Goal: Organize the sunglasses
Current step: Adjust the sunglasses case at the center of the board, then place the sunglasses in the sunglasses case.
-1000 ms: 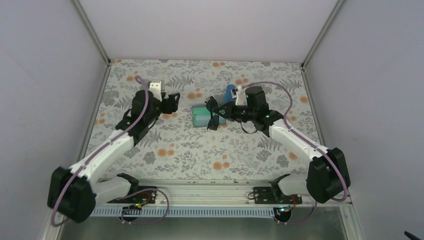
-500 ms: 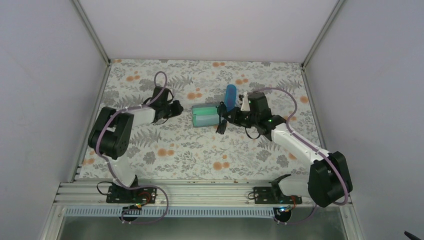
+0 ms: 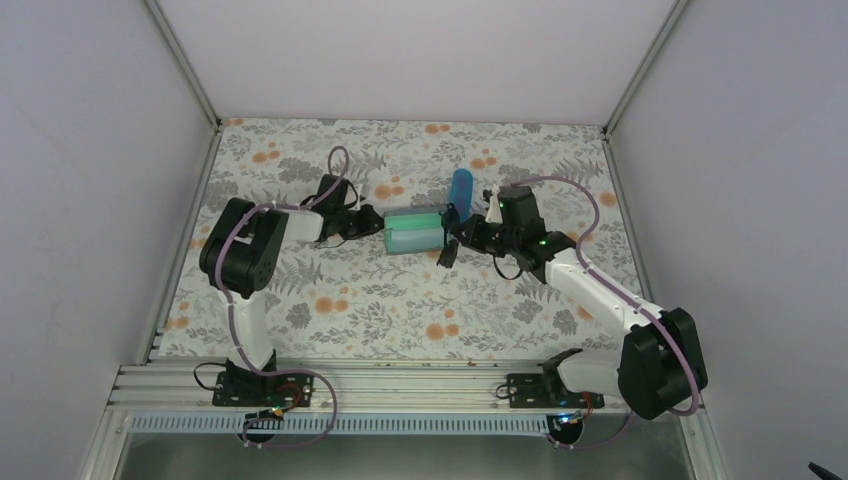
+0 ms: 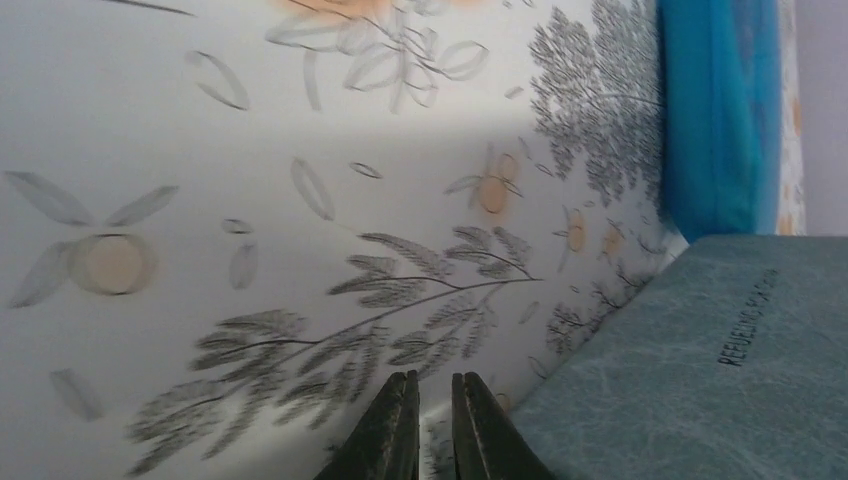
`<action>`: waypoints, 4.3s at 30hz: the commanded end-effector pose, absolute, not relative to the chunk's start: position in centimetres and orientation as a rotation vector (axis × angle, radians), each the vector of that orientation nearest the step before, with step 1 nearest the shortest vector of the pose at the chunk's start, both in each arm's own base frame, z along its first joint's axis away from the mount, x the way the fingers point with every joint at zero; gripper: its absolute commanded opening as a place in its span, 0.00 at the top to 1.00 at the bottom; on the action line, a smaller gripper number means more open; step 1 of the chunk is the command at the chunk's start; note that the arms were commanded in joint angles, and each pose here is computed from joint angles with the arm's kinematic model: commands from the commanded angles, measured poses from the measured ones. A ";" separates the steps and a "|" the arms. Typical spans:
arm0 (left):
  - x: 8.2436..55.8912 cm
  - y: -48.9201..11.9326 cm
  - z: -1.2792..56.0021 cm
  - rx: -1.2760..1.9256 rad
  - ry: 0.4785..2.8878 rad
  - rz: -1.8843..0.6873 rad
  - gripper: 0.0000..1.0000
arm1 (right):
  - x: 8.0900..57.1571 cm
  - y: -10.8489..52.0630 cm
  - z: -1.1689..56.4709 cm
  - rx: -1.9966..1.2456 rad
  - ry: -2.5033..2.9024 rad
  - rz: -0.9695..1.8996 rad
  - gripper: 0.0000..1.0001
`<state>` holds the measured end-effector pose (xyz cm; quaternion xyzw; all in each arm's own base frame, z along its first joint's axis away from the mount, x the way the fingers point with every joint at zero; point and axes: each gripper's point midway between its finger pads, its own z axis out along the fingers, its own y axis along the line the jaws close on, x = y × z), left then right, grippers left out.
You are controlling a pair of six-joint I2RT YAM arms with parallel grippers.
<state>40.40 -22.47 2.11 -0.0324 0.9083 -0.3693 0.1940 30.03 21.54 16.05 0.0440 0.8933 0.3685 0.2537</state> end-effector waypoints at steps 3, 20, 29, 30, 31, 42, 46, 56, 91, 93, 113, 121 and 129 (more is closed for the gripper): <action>37.7 -25.0 0.3 0.025 2.624 -1.123 0.89 | 30.5 20.0 14.7 0.209 2.464 0.901 0.96; 29.6 -30.5 0.2 0.245 2.659 -1.237 0.85 | 30.8 16.3 10.8 0.555 2.618 0.595 0.96; 29.0 -30.6 0.4 0.242 2.662 -1.159 0.84 | 33.1 17.3 10.2 0.401 2.702 0.499 0.96; 29.1 -30.4 0.4 0.233 2.662 -1.138 0.84 | 33.2 17.5 10.0 0.387 2.720 0.491 0.96; 29.2 -30.1 0.5 0.227 2.663 -1.118 0.84 | 33.3 17.5 9.6 0.377 2.742 0.476 0.96; 29.3 -28.8 0.7 0.212 2.675 -1.006 0.84 | 33.7 18.0 8.4 0.370 2.808 0.451 0.96; 29.2 -28.7 0.5 0.211 2.683 -1.001 0.84 | 33.5 17.9 6.8 0.398 2.857 0.409 0.96; 29.1 -28.6 0.1 0.213 2.695 -0.994 0.83 | 34.0 17.6 5.8 0.440 2.857 0.366 0.96; 28.5 -28.3 -0.6 0.225 2.716 -0.981 0.83 | 34.6 20.2 5.5 0.451 2.798 0.388 0.75; 28.5 -28.2 -0.6 0.223 2.716 -0.978 0.83 | 34.4 20.9 5.7 0.442 2.800 0.447 0.75; 29.9 -27.9 1.2 0.192 2.670 -0.918 0.76 | 33.9 22.0 6.0 0.301 2.764 0.572 0.65; 31.8 -28.1 3.9 0.190 2.604 -0.873 0.75 | 33.2 23.5 8.2 0.151 2.673 0.752 0.67; 31.9 -27.9 3.9 0.182 2.608 -0.854 0.74 | 29.2 23.8 7.9 0.080 2.722 0.869 0.81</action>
